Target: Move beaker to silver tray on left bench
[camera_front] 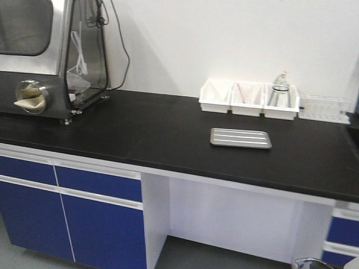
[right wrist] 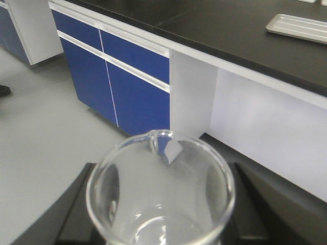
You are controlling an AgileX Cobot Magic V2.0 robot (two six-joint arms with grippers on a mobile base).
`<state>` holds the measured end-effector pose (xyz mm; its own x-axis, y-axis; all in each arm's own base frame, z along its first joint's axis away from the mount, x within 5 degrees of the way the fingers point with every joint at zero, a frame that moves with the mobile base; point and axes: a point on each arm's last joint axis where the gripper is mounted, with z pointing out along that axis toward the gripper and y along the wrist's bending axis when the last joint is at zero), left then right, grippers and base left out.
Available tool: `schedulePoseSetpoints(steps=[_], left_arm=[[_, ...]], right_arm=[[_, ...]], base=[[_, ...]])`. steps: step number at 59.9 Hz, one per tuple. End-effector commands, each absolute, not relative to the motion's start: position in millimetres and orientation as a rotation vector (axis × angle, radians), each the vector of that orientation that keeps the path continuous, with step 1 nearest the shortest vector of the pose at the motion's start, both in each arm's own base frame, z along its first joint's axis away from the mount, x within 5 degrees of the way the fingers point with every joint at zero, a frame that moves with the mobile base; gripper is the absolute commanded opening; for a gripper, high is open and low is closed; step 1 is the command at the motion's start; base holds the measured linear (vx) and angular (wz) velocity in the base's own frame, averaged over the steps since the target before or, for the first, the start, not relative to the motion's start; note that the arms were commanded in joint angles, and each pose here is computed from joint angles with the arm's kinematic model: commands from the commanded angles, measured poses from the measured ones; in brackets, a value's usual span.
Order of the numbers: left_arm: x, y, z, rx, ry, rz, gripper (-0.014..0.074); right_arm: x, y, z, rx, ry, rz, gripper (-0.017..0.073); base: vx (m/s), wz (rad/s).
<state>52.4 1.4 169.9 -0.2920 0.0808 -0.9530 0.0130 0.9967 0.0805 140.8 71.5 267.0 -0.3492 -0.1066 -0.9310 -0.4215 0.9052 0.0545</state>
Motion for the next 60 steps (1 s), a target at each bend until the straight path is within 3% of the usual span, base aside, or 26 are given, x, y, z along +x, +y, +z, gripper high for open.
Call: schedulePoseSetpoints(steps=[1,22,60], left_arm=[[54.1,0.6,170.3,0.071,1.803,0.056,0.0001],[54.1,0.6,170.3,0.071,1.803,0.056,0.0001],[54.1,0.6,170.3,0.071,1.803,0.056,0.0001]], right_arm=[[142.8,74.8,285.1,-0.388,1.803,0.378,-0.0011],[142.8,74.8,285.1,-0.388,1.803,0.377,-0.0011],[142.8,74.8,285.2,-0.388,1.802,0.378,-0.0011]], base=[[0.40,0.30],[0.46,0.04],[0.45,-0.28]])
